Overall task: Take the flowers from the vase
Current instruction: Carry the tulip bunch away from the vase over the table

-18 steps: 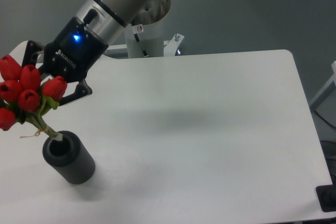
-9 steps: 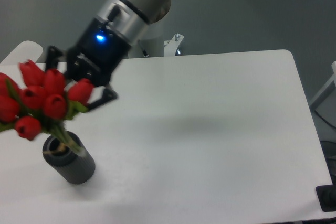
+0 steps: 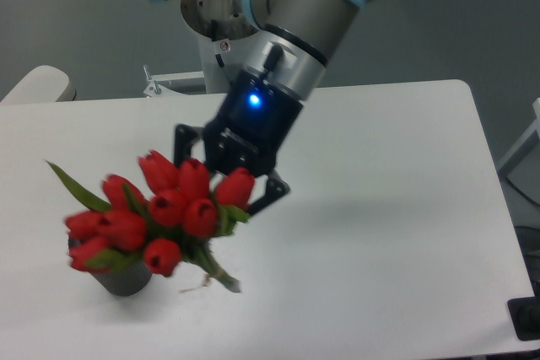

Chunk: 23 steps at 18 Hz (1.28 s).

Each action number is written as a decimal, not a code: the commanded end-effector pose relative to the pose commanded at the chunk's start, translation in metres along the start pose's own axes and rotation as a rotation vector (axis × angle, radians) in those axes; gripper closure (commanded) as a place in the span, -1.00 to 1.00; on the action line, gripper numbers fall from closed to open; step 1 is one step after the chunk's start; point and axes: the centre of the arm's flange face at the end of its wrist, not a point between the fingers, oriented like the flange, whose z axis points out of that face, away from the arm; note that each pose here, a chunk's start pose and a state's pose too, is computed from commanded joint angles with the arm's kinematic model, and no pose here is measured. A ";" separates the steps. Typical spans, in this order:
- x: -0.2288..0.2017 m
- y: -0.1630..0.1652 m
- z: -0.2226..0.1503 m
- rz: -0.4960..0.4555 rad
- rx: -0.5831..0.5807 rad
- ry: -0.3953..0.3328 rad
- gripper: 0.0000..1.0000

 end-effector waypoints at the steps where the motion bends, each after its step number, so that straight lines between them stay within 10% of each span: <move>1: -0.002 0.003 0.001 0.012 -0.026 -0.010 0.27; 23: -0.025 0.048 0.000 0.385 -0.519 0.013 0.29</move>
